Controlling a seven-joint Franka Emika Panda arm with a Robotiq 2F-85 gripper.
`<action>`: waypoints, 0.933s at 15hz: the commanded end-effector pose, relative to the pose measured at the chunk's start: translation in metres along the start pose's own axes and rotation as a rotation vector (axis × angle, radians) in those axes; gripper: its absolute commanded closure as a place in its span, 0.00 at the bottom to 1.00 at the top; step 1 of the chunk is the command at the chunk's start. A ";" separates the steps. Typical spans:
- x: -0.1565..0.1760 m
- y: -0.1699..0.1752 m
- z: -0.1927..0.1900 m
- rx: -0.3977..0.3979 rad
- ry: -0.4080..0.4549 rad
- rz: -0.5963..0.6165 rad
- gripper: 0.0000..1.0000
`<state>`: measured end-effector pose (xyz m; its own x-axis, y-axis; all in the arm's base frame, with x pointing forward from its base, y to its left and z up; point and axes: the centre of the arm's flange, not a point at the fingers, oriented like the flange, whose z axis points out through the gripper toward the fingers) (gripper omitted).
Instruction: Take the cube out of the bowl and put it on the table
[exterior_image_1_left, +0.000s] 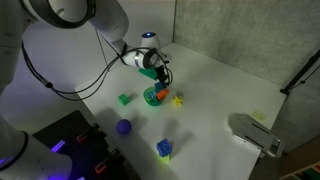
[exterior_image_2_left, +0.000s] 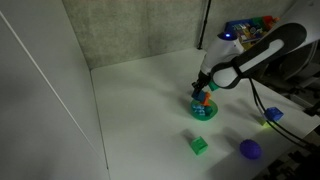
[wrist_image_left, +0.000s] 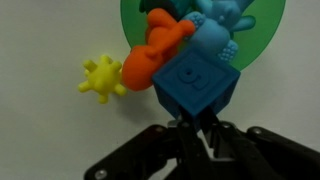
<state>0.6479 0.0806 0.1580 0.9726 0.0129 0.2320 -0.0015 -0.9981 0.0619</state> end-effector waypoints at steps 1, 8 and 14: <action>0.010 0.006 -0.029 0.010 0.029 0.009 0.94; 0.018 0.037 -0.085 -0.024 0.036 0.043 0.94; -0.006 0.097 -0.097 -0.108 -0.039 0.069 0.94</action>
<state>0.6432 0.0136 0.2444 0.9677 -0.0714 0.2418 -0.1015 -0.9883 0.1143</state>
